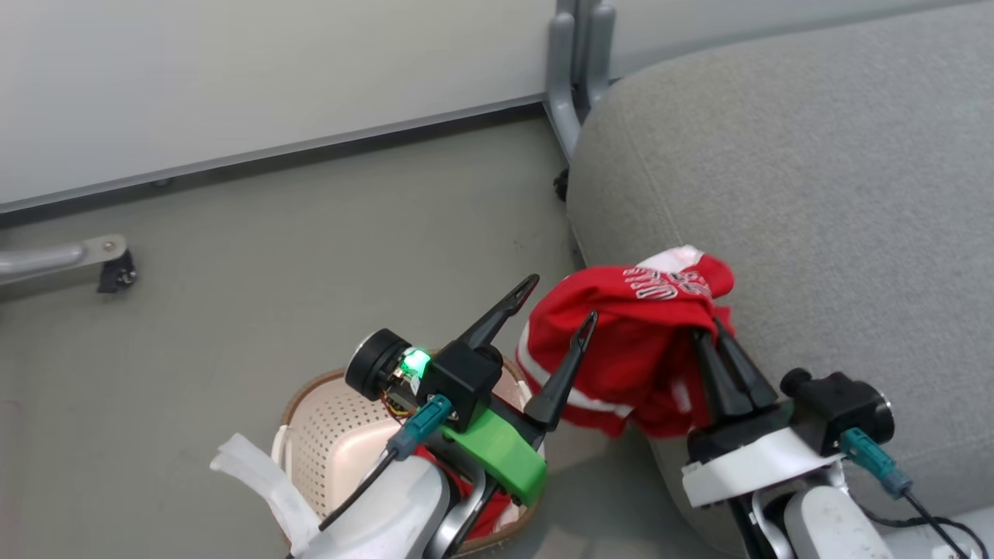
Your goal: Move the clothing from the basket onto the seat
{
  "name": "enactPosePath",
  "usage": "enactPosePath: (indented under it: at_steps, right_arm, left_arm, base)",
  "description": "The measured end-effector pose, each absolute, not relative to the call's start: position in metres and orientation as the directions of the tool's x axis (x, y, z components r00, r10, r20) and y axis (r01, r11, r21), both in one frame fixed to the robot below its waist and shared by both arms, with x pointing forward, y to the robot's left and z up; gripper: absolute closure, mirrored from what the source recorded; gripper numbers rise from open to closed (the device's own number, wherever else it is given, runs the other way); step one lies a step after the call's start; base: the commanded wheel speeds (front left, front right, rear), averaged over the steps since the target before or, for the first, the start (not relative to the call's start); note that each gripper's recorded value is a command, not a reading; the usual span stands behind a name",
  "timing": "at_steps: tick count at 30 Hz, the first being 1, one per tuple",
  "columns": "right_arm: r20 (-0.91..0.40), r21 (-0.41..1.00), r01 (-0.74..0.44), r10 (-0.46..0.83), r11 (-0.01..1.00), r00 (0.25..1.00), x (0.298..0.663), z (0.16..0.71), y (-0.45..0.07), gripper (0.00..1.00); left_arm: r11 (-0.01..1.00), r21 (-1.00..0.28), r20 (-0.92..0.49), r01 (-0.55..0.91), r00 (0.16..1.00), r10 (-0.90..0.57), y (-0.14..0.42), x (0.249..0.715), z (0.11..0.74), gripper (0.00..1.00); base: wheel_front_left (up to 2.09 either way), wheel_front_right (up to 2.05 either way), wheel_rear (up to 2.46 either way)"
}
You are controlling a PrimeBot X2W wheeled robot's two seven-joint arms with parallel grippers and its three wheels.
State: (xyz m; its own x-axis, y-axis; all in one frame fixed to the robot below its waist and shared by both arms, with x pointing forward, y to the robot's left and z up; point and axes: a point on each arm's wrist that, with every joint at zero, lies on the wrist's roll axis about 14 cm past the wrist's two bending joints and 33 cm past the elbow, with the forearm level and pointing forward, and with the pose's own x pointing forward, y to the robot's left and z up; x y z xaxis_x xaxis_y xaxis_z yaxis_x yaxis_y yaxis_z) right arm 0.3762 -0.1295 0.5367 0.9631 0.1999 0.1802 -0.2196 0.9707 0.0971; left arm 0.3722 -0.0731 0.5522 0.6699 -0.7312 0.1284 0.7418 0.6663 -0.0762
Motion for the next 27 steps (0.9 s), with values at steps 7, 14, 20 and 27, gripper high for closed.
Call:
enactPosePath:
  at_steps: [7,14,20,27]
  right_arm:
    - [0.225,0.095,-0.103,0.080,0.990,0.971,0.378,0.552,-0.171,1.00]
    - [0.230,0.173,0.022,-0.062,0.985,0.971,0.372,0.554,-0.215,1.00]
    - [0.271,0.185,0.084,-0.133,0.979,0.953,0.388,0.567,-0.242,1.00]
    - [0.374,0.141,0.193,-0.233,0.971,0.898,0.425,0.599,-0.295,1.00]
  left_arm:
    - [0.587,-0.065,0.158,0.807,0.589,-0.793,-0.101,0.375,0.552,0.00]
    - [0.501,-0.080,0.134,0.862,0.508,-0.851,-0.128,0.377,0.535,0.00]
    - [0.438,-0.096,0.120,0.894,0.448,-0.886,-0.145,0.383,0.523,0.00]
    - [0.389,-0.096,0.129,0.916,0.399,-0.908,-0.155,0.400,0.511,0.00]
  base:
    - [0.00,0.00,0.00]
    - [0.00,0.00,0.00]
    - [0.00,0.00,0.00]
    - [0.00,0.00,0.00]
